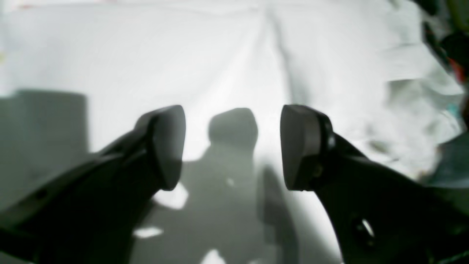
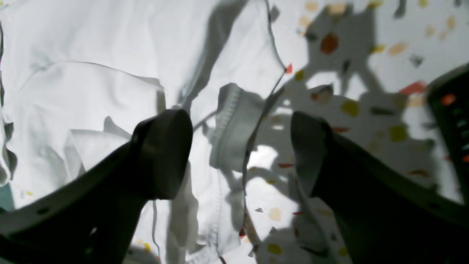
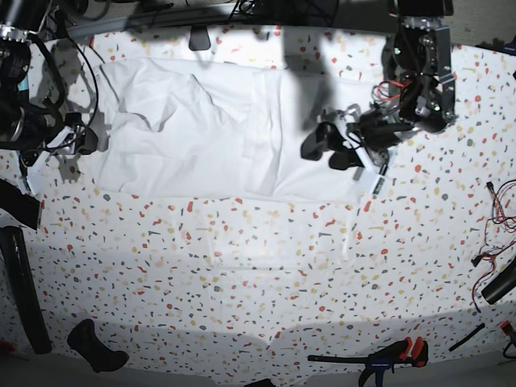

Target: Fold the T-shirt properly

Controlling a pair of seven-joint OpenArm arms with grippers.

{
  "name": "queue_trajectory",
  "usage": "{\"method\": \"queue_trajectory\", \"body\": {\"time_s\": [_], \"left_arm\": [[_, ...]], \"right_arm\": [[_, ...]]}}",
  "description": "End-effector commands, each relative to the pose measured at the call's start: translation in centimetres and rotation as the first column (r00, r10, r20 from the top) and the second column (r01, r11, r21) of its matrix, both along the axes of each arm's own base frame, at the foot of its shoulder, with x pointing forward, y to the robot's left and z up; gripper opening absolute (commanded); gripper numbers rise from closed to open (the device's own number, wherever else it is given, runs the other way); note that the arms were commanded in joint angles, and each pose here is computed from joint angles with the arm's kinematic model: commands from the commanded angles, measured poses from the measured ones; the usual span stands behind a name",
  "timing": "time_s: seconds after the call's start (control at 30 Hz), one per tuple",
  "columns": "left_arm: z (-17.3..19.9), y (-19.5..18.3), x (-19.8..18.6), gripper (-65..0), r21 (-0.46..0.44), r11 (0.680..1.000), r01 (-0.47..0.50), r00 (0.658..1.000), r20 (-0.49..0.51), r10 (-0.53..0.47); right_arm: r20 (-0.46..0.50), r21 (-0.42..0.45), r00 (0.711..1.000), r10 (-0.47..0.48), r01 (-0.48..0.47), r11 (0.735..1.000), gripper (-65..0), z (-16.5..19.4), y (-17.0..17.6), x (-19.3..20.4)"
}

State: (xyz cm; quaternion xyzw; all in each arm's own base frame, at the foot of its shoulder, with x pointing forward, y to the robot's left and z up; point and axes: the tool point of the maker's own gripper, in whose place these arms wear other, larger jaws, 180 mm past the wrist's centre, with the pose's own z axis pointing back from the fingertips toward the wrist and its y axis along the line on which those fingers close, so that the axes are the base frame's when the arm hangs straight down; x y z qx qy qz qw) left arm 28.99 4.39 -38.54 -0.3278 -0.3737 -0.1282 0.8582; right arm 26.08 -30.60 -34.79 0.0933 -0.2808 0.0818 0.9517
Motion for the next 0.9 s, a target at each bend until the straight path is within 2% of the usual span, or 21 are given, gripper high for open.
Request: {"method": "queue_trajectory", "body": {"time_s": [0.0, 0.07, 0.17, 0.33, 0.53, 0.73, 0.8, 0.87], "left_arm": [[1.1, 0.4, 0.9, -25.9, 0.003, 1.000, -0.001, 0.999, 0.048, 0.000], [0.9, 1.1, 0.8, -25.9, 0.021, 1.000, 0.001, 0.999, 0.045, -0.001], [0.9, 1.2, 0.8, -25.9, 0.024, 1.000, 0.001, 0.999, 0.045, -0.002], [1.4, 0.7, 0.8, -25.9, -0.013, 1.000, -0.002, 0.999, 0.049, 0.003], [1.4, 0.6, 0.8, -25.9, -0.019, 1.000, -0.003, 0.999, 0.050, 0.004], [1.4, 0.6, 0.8, -25.9, -0.018, 1.000, -0.003, 0.999, 0.050, 0.004], [1.4, 0.6, 0.8, -25.9, -0.018, 1.000, -0.003, 0.999, 0.050, 0.004], [1.4, 0.6, 0.8, -25.9, -0.018, 1.000, -0.003, 0.999, 0.050, 0.004]], "right_arm": [[0.032, 0.004, 1.000, 0.000, 0.000, 1.000, -21.0, 0.9, -0.6, 0.6], [0.002, 0.031, 1.000, -0.015, 0.014, 0.999, -21.0, -0.2, -0.8, 0.2], [-0.030, 0.126, 0.998, -0.047, 0.051, 0.991, -21.0, -1.5, -0.6, -0.4], [-0.058, 0.283, 0.994, -0.096, 0.108, 0.953, -21.0, -2.6, 0.1, -0.8], [-0.089, 0.304, 0.989, -0.118, 0.139, 0.942, -21.0, -3.6, 0.0, -1.3], [-0.123, 0.356, 0.987, -0.103, 0.140, 0.924, -21.1, -5.0, 2.3, -1.8], [-0.136, 0.400, 0.987, -0.086, 0.134, 0.907, -21.1, -5.2, 3.7, -2.1], [-0.148, 0.463, 0.987, -0.055, 0.118, 0.878, -21.1, -4.9, 5.2, -2.4]]}}
